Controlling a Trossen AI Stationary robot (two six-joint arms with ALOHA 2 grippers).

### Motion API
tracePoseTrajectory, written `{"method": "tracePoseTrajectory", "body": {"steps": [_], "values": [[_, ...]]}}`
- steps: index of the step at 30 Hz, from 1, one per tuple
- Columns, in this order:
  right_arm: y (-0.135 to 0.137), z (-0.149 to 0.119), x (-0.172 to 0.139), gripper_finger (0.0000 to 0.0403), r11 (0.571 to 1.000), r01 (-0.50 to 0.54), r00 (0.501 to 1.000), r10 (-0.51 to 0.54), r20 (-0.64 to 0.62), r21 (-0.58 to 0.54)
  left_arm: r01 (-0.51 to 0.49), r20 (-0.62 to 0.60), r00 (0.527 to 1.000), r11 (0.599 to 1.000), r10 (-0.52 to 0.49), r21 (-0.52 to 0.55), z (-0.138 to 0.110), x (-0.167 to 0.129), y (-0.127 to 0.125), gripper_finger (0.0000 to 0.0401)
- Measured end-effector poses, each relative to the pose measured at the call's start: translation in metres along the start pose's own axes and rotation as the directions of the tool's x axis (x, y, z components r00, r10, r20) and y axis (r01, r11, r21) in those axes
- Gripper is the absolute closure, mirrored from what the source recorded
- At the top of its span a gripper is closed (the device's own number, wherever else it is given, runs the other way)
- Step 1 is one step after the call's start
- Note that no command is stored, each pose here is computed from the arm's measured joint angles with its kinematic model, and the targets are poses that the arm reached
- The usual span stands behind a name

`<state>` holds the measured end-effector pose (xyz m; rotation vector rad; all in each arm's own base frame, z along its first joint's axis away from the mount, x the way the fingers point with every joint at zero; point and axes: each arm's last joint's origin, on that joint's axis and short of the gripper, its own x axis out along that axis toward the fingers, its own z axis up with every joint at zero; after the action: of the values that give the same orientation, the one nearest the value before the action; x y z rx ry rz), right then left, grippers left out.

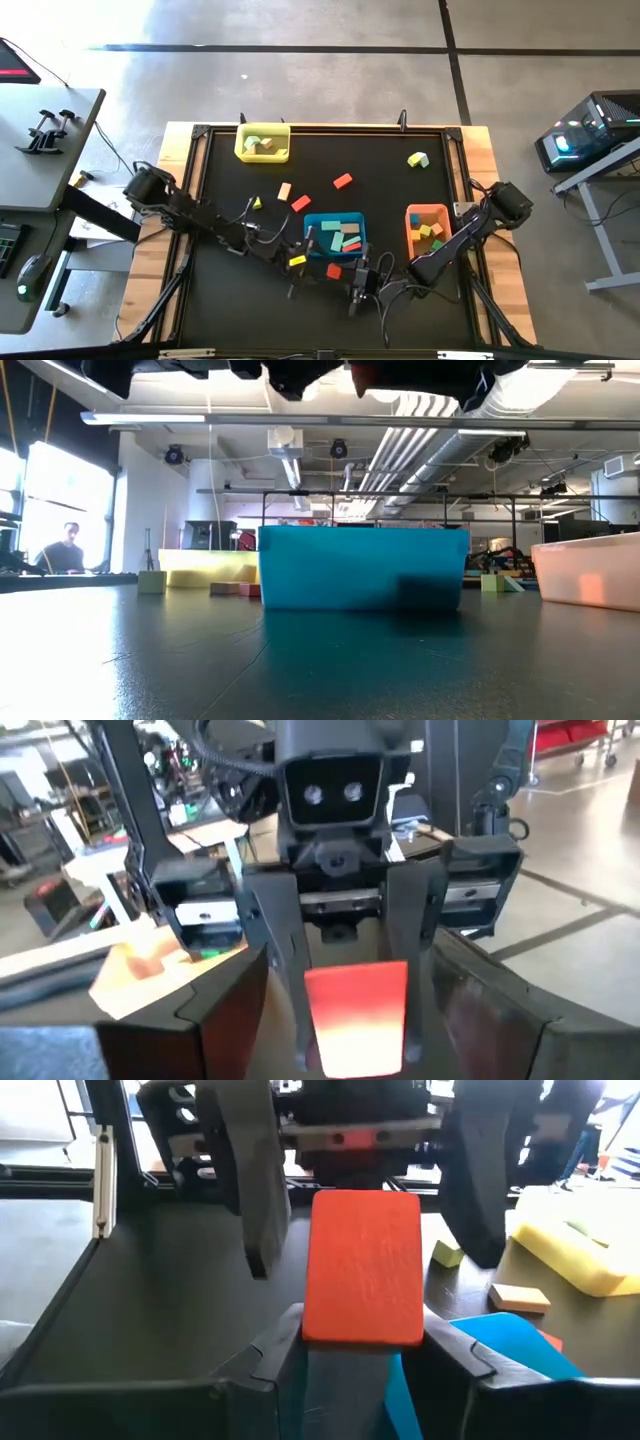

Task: Sort blocks by size
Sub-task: Put the orange triangular block into the yellow bin

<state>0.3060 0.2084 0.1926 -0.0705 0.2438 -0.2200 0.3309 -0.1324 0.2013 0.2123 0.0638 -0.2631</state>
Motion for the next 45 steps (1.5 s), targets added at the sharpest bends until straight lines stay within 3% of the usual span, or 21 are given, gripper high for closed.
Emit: {"method": "tracePoseTrajectory", "body": {"steps": [8, 18, 22, 27, 32, 36, 45], "values": [[0.0, 0.001, 0.0, 0.0277, 1.0, -0.001, 1.0, 0.001, 0.003, -0.001, 0.005, -0.015, 1.0, 0.998, -0.006, -0.067, -0.004, 0.002, -0.001, 0.0172], [0.0, 0.001, 0.0, 0.0274, 1.0, -0.005, 1.0, 0.005, 0.005, 0.007, 0.042, -0.006, 0.999, 0.996, -0.042, -0.075, -0.004, 0.002, -0.002, 0.0272], [0.0, 0.001, 0.0, 0.0232, 1.0, -0.004, 1.0, 0.004, 0.007, 0.015, 0.045, -0.007, 0.999, 0.997, -0.046, -0.06, -0.004, 0.002, -0.002, 0.0312], [-0.003, -0.001, 0.002, 0.0189, 0.999, 0.013, 1.0, -0.012, -0.017, 0.039, 0.04, -0.016, 0.999, 0.999, -0.04, -0.01, 0.007, -0.005, -0.003, 0.0314], [-0.007, -0.008, 0.002, 0.0184, 0.992, 0.106, 0.993, -0.102, -0.052, 0.07, -0.108, -0.103, 0.989, 0.994, 0.109, 0.01, 0.032, -0.03, 0.005, 0.0314], [-0.009, -0.013, 0.001, 0.0182, 0.986, 0.136, 0.989, -0.128, -0.078, 0.098, -0.256, -0.134, 0.957, 0.966, 0.258, 0.031, 0.058, -0.058, 0.015, 0.0314], [-0.015, -0.012, 0.008, 0.0181, 0.977, 0.163, 0.985, -0.153, -0.084, 0.14, -0.55, -0.228, 0.796, 0.827, 0.56, 0.114, 0.082, -0.115, 0.066, 0.0314]]}}
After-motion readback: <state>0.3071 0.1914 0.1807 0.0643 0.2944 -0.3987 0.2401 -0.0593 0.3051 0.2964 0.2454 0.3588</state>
